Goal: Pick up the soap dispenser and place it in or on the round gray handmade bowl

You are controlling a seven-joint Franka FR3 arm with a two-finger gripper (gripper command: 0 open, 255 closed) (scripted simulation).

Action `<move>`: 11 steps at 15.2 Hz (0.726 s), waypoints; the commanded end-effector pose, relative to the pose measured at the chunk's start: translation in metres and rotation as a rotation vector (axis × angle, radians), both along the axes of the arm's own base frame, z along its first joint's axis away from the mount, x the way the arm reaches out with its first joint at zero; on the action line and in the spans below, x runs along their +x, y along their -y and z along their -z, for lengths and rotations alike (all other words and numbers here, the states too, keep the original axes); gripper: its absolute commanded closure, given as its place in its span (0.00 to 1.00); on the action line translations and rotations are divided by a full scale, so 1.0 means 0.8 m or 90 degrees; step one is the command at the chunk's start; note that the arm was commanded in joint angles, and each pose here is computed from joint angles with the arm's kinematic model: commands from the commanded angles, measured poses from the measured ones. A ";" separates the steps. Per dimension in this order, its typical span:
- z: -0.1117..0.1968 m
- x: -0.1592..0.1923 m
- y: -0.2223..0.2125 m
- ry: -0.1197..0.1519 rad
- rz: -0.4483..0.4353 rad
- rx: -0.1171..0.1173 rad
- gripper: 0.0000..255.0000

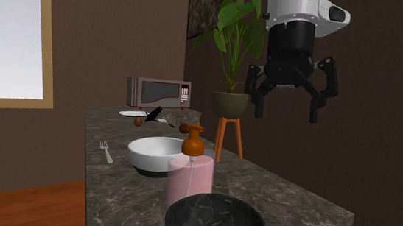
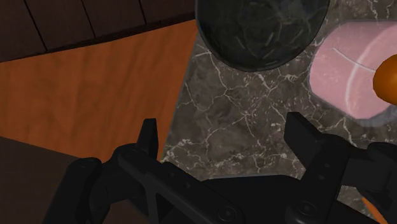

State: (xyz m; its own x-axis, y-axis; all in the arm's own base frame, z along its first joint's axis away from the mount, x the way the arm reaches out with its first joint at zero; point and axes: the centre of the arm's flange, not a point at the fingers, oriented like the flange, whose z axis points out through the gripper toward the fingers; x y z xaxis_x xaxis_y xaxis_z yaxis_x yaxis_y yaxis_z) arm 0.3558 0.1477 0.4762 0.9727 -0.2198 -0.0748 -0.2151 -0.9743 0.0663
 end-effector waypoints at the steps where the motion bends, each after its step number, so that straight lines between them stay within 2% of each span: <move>1: 0.017 0.010 -0.027 0.006 0.003 0.002 0.00; 11: 0.090 0.061 -0.160 0.029 0.016 0.010 0.00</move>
State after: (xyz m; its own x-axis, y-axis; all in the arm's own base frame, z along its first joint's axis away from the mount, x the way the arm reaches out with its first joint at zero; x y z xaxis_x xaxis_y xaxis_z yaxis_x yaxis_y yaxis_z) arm 0.4001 0.2627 0.4117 0.9699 -0.2404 -0.0377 -0.2387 -0.9700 0.0457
